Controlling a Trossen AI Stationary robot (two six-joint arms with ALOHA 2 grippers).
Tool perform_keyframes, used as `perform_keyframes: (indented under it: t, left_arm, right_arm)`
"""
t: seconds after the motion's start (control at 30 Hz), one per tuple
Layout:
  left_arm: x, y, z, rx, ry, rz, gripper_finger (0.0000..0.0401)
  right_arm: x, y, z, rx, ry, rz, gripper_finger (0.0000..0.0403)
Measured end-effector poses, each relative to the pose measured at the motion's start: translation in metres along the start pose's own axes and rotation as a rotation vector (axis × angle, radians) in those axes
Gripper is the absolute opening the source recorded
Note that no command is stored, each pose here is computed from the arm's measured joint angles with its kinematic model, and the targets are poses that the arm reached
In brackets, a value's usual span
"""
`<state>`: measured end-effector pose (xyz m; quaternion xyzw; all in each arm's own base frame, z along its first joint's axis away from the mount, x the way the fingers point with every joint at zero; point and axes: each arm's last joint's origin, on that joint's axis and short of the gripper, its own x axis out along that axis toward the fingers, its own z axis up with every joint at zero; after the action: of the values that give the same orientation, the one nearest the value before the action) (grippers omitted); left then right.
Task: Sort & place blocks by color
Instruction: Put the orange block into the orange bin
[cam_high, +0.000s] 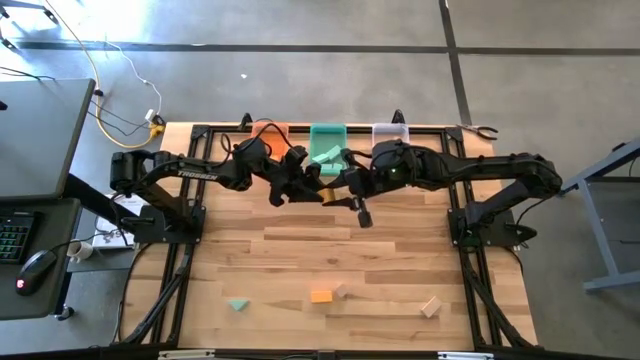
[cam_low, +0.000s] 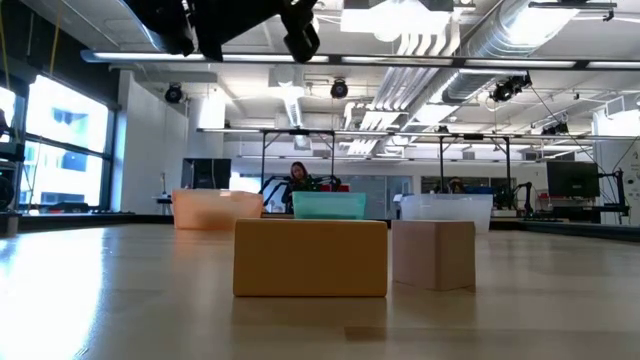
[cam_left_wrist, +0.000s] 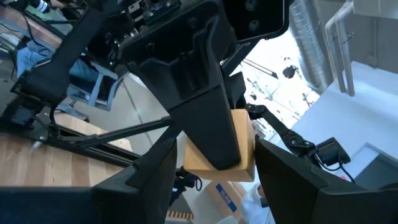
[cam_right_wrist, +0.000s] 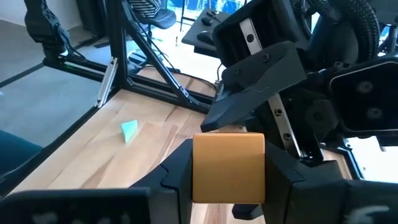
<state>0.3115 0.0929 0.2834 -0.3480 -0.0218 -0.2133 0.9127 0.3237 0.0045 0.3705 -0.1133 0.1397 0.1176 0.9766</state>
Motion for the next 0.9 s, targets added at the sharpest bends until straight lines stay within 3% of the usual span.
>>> perform_keyframes:
  t: [0.27,0.53,0.9]
  left_arm:
    - [0.0,-0.001,0.0,0.004,-0.001,-0.006,0.0191]
    - [0.001,-0.001,-0.001,0.013,0.019,-0.022,0.0118]
    - [-0.003,0.006,-0.003,0.021,0.057,0.022,0.011]
  right_arm:
    - [0.0,-0.001,0.0,-0.03,-0.006,0.0,0.0106]
    - [0.007,-0.001,-0.003,-0.06,0.005,0.015,0.0107]
    - [0.009,-0.002,-0.01,-0.001,0.086,-0.081,0.0196]
